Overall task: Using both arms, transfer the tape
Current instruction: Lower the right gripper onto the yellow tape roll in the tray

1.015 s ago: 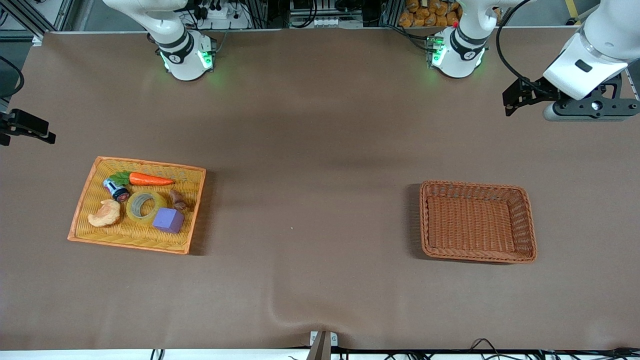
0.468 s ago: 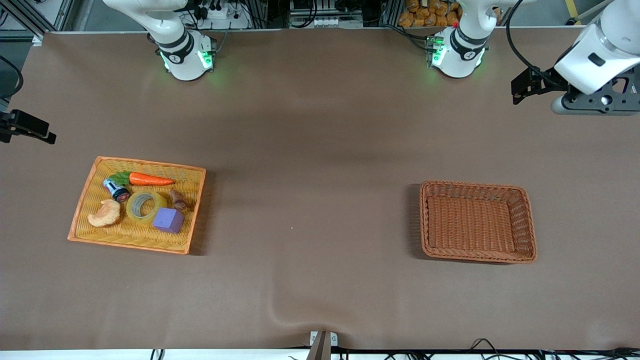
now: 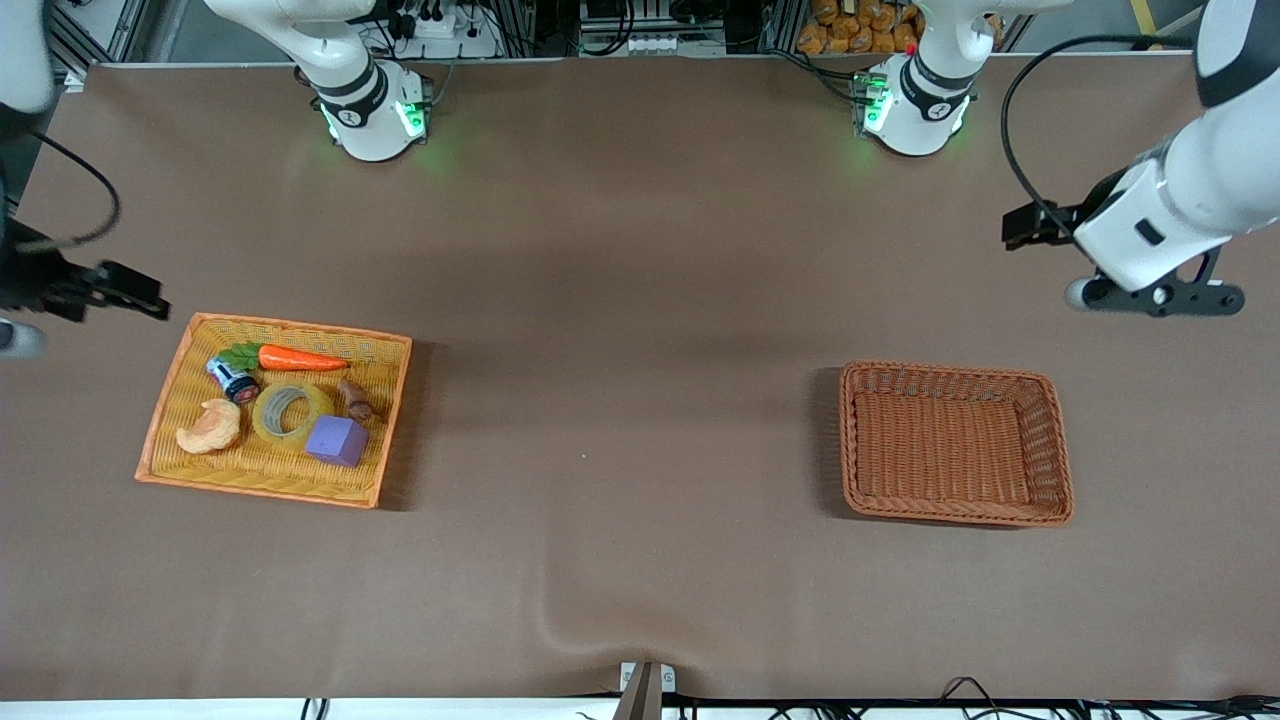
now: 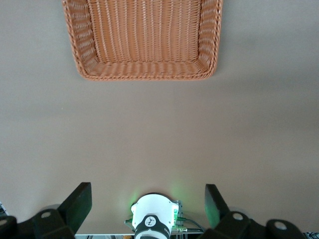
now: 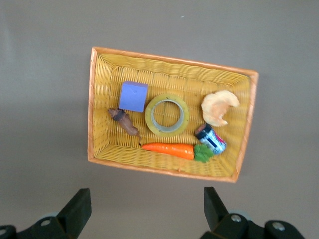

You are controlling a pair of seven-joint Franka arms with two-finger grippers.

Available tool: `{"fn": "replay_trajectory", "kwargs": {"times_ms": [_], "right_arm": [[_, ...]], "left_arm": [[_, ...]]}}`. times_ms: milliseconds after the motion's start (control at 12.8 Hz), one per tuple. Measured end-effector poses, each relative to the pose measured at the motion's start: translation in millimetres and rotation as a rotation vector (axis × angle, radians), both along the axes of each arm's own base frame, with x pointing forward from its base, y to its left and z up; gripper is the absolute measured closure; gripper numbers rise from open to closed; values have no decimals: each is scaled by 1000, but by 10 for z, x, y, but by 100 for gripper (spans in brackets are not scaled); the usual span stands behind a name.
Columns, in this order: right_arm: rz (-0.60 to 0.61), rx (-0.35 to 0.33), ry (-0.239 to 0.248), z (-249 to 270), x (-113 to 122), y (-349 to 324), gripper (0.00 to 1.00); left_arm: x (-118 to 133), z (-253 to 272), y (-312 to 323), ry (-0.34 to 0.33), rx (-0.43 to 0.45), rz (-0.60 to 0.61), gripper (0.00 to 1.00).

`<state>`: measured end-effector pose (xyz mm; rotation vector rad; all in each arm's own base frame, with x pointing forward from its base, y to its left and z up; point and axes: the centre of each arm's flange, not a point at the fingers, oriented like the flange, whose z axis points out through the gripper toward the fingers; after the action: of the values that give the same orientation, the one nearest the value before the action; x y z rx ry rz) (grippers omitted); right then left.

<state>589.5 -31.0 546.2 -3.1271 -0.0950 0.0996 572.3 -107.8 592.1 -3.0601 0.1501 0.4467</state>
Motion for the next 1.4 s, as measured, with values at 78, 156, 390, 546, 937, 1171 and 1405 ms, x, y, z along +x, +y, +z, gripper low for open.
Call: {"fn": "replay_trajectory", "kwargs": {"times_ms": [78, 156, 390, 546, 937, 1171, 1405], "right_arm": [[31, 2, 4, -216, 6, -7, 0], [72, 4, 0, -455, 6, -23, 0], [179, 5, -22, -1223, -49, -42, 0], [256, -1, -59, -1744, -125, -40, 0], [441, -7, -60, -2716, -240, -153, 0], [445, 0, -32, -3187, -246, -144, 2], [472, 4, -14, -3412, -242, -12, 22]], "left_arm": [[62, -29, -12, -1, -4, -1, 0], [128, -63, -20, -9, -8, -1, 0], [380, -170, -58, -94, -35, 0, 0], [544, -146, -68, -192, -56, 9, 0], [876, -99, 15, -400, -94, 42, 0], [1049, -169, 54, -479, -107, 98, 0], [1157, -235, 13, -528, -120, 153, 0]]}}
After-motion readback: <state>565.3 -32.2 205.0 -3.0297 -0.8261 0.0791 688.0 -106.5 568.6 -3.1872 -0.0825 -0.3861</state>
